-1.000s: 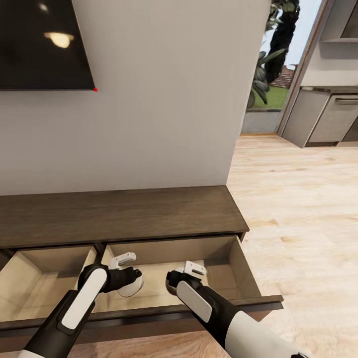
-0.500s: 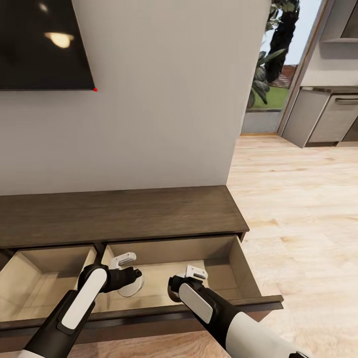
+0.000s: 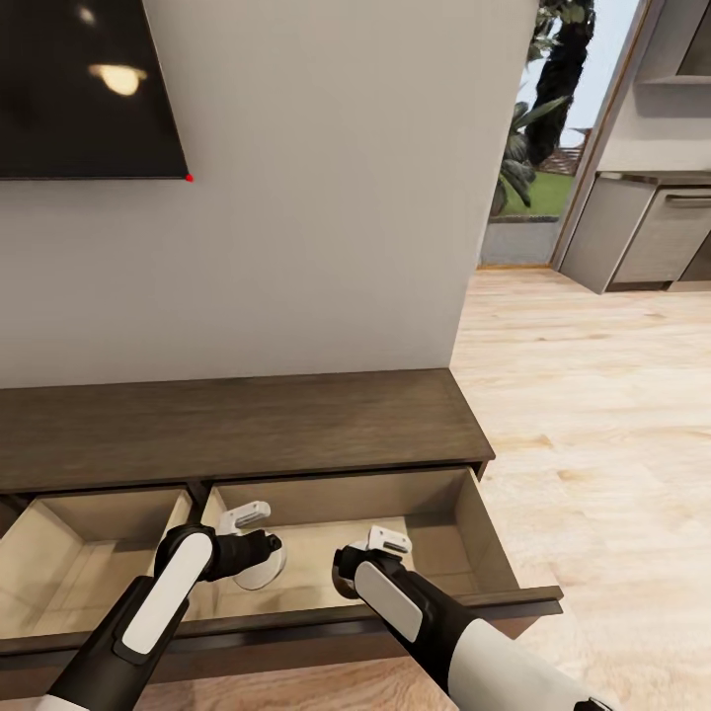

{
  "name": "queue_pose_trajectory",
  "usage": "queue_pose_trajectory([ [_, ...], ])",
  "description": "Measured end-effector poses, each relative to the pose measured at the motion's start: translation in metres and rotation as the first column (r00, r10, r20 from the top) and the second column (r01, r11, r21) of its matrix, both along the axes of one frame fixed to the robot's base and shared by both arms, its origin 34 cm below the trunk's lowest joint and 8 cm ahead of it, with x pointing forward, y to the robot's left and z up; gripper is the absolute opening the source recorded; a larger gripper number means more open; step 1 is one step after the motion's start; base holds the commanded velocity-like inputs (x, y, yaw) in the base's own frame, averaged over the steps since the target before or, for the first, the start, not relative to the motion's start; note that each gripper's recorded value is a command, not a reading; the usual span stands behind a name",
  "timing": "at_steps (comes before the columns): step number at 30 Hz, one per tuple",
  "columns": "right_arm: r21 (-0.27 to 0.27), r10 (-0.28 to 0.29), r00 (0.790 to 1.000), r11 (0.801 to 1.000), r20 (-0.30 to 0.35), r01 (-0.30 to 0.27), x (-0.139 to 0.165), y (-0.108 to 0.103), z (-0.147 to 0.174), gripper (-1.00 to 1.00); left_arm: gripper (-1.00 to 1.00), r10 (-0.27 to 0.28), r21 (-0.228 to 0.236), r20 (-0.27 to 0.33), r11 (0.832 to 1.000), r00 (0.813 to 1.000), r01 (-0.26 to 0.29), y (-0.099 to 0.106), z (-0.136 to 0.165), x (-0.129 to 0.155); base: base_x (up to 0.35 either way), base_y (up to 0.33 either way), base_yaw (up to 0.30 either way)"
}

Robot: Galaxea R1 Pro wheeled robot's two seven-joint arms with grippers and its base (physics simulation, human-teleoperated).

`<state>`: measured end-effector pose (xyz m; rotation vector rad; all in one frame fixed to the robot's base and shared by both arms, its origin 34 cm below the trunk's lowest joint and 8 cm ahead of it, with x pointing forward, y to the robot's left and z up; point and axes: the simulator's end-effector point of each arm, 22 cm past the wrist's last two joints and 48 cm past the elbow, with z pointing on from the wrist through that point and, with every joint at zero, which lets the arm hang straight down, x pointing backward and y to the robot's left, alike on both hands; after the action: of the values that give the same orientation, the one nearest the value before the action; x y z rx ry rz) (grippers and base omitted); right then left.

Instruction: Place each of the two pumpkins and all three candles from the living room inside a cabinet in the living room (use any cabinet), then make sure every cabinet is closed, and position the cauldron so it is next to a table in the living room.

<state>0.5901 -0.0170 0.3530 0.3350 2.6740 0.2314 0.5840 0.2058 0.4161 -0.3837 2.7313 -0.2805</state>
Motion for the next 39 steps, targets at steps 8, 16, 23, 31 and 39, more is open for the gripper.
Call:
queue_pose_trajectory([
  [8,0.001,0.000,1.000,1.000,0.002,0.000,0.000,0.001,0.001,1.00,1.00,0.001,0.002,0.000,1.000,1.000,-0.001,0.001,0.000,0.000,0.000,0.000,0.000],
  [16,0.001,0.001,1.000,1.000,0.002,-0.001,0.001,0.001,0.001,1.00,1.00,0.003,0.001,0.000,1.000,1.000,-0.003,0.001,0.000,0.000,0.000,0.000,0.000],
  [23,-0.001,0.006,1.000,1.000,0.020,-0.006,0.015,0.001,0.010,1.00,1.00,0.003,-0.001,0.001,1.000,1.000,-0.003,0.001,0.000,0.000,0.000,0.000,0.000],
  [31,-0.008,0.029,1.000,1.000,0.005,-0.029,0.023,0.000,0.018,1.00,1.00,0.022,-0.013,-0.002,1.000,1.000,-0.022,0.005,0.003,0.002,0.000,0.000,0.000],
  [39,-0.014,0.055,0.998,0.998,-0.019,-0.055,0.020,0.001,0.021,1.00,1.00,0.035,-0.019,-0.007,0.999,0.999,-0.035,0.009,0.007,0.003,0.000,0.000,0.000],
])
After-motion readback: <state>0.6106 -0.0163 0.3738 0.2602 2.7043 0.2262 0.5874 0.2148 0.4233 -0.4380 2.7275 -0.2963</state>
